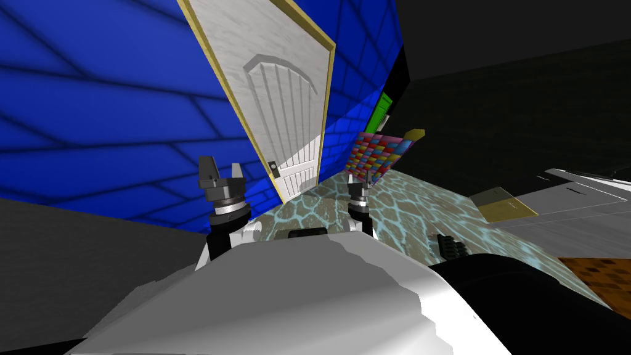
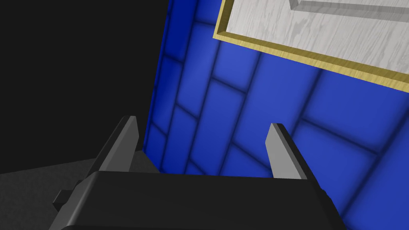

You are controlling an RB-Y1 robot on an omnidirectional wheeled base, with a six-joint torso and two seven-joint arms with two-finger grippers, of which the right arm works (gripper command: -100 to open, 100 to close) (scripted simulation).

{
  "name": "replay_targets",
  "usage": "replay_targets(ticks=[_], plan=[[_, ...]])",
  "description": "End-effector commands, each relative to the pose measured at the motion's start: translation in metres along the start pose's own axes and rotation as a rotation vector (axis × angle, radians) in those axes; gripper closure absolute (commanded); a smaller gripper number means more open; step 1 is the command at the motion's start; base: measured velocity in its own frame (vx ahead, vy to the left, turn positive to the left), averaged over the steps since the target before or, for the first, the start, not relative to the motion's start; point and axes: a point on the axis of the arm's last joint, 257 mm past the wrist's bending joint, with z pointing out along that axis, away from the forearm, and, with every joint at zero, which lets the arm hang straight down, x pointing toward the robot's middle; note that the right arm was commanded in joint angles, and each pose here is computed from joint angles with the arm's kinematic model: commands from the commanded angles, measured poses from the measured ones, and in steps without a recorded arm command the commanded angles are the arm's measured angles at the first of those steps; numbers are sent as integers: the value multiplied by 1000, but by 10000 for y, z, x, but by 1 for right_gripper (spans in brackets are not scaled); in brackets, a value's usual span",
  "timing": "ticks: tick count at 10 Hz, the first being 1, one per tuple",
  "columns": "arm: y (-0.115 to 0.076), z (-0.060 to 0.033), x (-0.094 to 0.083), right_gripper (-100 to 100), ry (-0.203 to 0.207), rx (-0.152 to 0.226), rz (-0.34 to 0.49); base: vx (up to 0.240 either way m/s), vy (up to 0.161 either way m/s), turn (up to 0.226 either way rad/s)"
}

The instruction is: Pull the door open

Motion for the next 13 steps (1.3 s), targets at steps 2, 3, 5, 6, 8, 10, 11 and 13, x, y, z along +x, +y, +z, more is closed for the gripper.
replay_targets(ticks=[2, 3, 5, 6, 8, 10, 11, 13], plan=[[-55, 5, 7, -100, 6, 9, 11, 184, -107, -34], [-88, 8, 11, -100, 9, 14, 18, 135, -156, -35], [-152, 13, 18, -100, 15, 24, 31, 125, -169, -37], [-174, 15, 21, -100, 17, 28, 35, 134, -139, -31], [-227, 20, 27, -100, 22, 36, 46, 140, -123, -32], [-346, 31, 38, -100, 30, 55, 70, 122, -161, -45], [-418, 38, 44, -100, 35, 67, 85, 53, -201, -48], [-532, 48, 54, -100, 41, 85, 107, 10, -157, -39]])
